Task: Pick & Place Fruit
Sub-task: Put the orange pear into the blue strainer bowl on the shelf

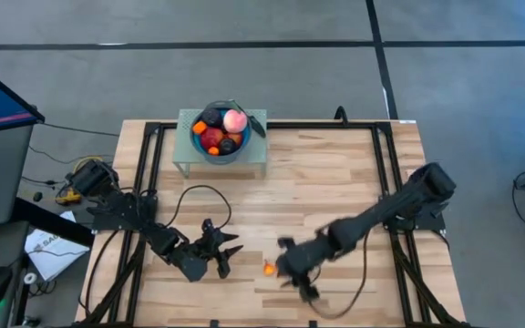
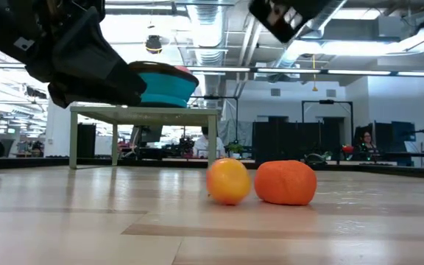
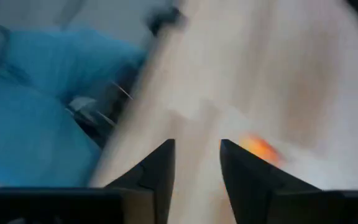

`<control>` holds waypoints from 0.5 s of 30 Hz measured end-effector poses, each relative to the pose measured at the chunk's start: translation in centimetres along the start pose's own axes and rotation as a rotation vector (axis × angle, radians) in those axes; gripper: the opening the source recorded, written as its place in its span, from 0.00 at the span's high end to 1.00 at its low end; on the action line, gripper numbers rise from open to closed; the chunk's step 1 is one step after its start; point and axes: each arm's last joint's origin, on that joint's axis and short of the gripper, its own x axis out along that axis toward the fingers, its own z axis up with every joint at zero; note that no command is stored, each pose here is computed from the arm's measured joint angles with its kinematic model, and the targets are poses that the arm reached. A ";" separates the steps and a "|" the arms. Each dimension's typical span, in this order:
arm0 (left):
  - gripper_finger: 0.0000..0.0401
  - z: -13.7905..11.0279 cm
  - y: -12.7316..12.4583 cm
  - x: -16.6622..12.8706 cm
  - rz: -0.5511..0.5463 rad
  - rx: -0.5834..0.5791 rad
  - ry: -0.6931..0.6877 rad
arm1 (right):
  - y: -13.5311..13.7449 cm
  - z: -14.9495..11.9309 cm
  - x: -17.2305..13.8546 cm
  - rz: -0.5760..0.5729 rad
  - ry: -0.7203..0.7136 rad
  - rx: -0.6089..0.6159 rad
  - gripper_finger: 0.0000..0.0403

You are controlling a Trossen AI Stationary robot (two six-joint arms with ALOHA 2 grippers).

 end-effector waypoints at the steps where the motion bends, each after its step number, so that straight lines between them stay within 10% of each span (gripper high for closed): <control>1: 0.61 0.0 0.0 0.0 -0.004 -0.005 -0.004 | 0.6 0.1 0.9 0.013 0.002 0.007 0.66; 11: 0.61 0.3 0.1 0.3 -0.002 -0.037 -0.028 | -0.8 2.5 7.9 -0.118 0.288 0.259 0.25; 15: 0.61 0.1 0.3 0.3 0.002 -0.034 -0.025 | -2.6 2.5 9.5 -0.187 0.384 0.165 0.19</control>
